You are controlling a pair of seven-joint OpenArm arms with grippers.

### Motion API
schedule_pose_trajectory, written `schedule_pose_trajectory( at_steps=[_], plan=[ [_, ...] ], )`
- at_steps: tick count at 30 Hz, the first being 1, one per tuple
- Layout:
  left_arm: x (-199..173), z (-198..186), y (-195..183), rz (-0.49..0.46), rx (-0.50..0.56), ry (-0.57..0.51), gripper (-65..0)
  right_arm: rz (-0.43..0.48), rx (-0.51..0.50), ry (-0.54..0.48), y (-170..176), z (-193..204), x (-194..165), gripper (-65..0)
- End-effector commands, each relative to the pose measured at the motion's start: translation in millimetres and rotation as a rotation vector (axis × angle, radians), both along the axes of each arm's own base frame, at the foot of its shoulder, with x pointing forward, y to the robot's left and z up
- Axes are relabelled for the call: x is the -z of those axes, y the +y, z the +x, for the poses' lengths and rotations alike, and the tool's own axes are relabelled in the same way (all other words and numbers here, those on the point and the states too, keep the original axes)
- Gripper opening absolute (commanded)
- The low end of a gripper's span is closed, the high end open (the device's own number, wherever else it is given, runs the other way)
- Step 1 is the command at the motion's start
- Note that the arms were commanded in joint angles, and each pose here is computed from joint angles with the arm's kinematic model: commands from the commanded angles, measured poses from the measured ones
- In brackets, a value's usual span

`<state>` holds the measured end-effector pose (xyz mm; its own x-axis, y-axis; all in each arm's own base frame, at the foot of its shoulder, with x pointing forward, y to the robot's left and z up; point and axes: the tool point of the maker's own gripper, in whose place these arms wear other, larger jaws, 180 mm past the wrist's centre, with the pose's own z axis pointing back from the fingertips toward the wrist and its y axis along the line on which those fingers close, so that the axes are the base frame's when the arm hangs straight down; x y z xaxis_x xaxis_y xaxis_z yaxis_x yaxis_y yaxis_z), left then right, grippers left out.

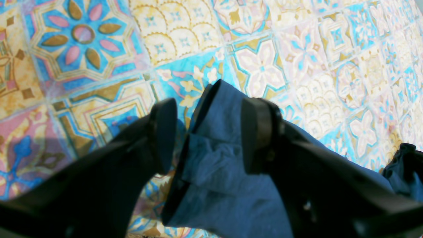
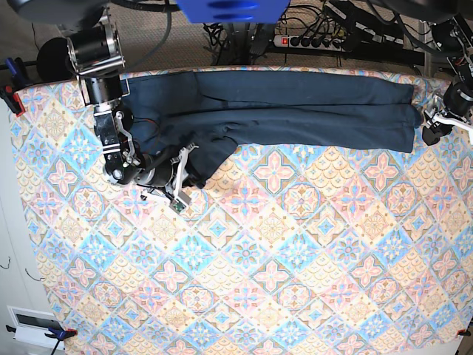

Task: Layout the t-shirt on the table in an organized manner, then fold the t-shirt properly
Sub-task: 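Grasp the loose hem flap with the right gripper and tuck it in, then grasp both ends of the folded strip and pull it straight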

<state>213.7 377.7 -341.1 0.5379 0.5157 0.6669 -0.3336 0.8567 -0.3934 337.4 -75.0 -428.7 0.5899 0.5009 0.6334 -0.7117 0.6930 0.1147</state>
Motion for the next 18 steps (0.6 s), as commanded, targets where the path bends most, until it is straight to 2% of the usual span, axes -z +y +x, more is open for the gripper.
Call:
schedule_pose_trajectory(
  at_steps=[1, 5, 8, 14, 18],
  plan=[
    [-15.5, 7.2, 6.4, 0.031, 0.006, -0.041, -34.3, -0.04, 0.012, -0.012, -13.8, 2.9, -5.1, -63.9],
    [-15.5, 7.2, 6.4, 0.031, 0.006, -0.041, -34.3, -0.019, 0.064, -0.09, -29.7, -7.1, -28.1, -64.3],
    [-16.2, 8.2, 6.4, 0.031, 0.006, -0.044, -34.3, -0.043, 0.038, -0.109, -32.7, -28.6, -38.4, -64.3],
    [-16.0, 8.4, 6.2, 0.031, 0.005, -0.045, -34.3, -0.085, 0.072, -0.184, -48.3, -63.5, -70.2, -64.3],
    [-16.5, 9.1, 6.3, 0.032, 0.004, -0.048, -34.3, -0.112, 0.079, -0.165, -54.1, -92.4, -72.1, -64.3]
  ],
)
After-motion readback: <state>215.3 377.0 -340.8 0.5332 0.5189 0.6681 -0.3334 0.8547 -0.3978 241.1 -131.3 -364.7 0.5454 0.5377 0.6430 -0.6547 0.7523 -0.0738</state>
